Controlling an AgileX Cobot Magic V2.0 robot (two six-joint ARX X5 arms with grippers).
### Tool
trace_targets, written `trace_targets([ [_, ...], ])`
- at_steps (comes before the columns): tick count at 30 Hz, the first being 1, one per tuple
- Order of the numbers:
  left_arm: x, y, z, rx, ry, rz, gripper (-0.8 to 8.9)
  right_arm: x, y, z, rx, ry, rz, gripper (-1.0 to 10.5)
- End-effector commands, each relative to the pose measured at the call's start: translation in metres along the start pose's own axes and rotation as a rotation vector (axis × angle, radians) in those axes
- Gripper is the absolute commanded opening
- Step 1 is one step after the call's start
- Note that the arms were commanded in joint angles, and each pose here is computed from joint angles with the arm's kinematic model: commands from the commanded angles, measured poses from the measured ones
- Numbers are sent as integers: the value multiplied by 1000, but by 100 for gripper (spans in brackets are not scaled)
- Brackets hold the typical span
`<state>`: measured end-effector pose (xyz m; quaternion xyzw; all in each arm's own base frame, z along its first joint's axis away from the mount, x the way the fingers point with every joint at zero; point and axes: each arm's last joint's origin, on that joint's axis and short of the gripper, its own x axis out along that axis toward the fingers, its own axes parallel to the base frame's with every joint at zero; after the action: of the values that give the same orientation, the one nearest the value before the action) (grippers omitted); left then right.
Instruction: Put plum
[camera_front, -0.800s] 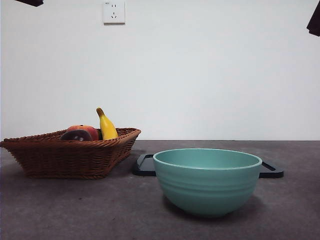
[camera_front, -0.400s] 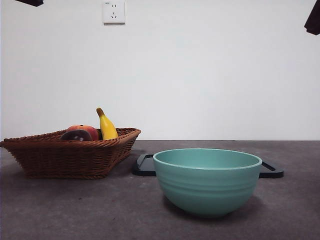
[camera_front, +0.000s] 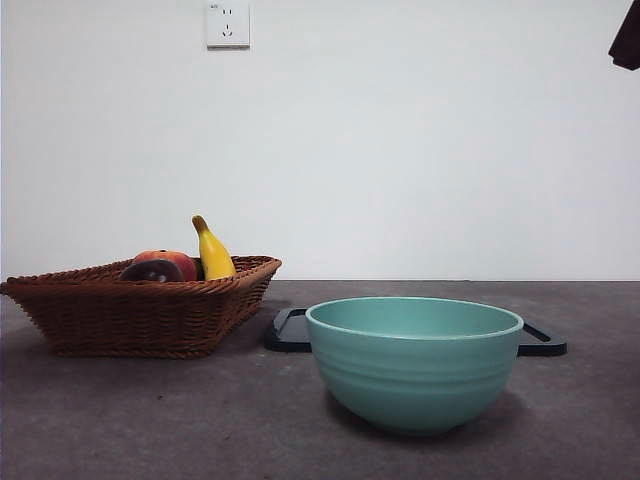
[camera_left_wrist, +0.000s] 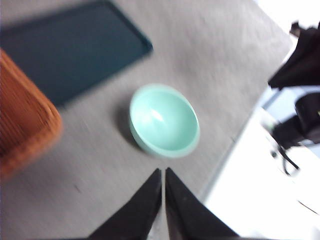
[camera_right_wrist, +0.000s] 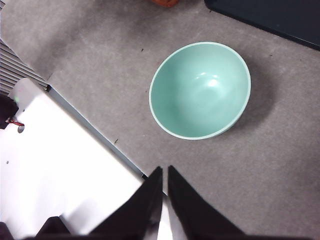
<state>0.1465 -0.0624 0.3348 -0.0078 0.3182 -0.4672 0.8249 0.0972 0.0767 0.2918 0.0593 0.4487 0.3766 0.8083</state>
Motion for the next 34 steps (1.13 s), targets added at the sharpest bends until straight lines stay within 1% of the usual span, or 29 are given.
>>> trace_targets([
  [1,-17,-5,13,176,-159,63,8,-3,3,4,-25,-20,9,6],
  [4,-39,-12,24,316,-352,155,8,-3,3,4,-25,-20,9,6],
  [6,-56,-18,27,397,-470,253,8,-3,3,4,-25,-20,9,6],
  [8,-70,-24,25,447,-567,392,8,-3,3,4,-25,-20,9,6],
  [10,-79,-27,20,463,-631,513,8,-3,3,4,-25,-20,9,6],
  [11,-83,-28,15,461,-661,591,8,-3,3,4,-25,-20,9,6],
  [13,-85,-27,5,446,-695,707,8,-3,3,4,-25,-20,9,6],
  [15,-84,-23,-8,416,-707,808,8,-3,3,4,-25,-20,9,6],
  [18,-77,-15,-31,365,-699,919,8,-3,3,4,-25,-20,9,6],
  [20,-69,-9,-47,337,-682,960,8,-3,3,4,-25,-20,9,6],
  [24,-53,3,-77,297,-642,983,8,-3,3,4,-25,-20,9,6],
  [30,-26,21,-119,245,-580,979,8,-3,3,4,-25,-20,9,6],
  [34,-10,31,-142,191,-564,962,8,-3,3,4,-25,-20,9,6],
])
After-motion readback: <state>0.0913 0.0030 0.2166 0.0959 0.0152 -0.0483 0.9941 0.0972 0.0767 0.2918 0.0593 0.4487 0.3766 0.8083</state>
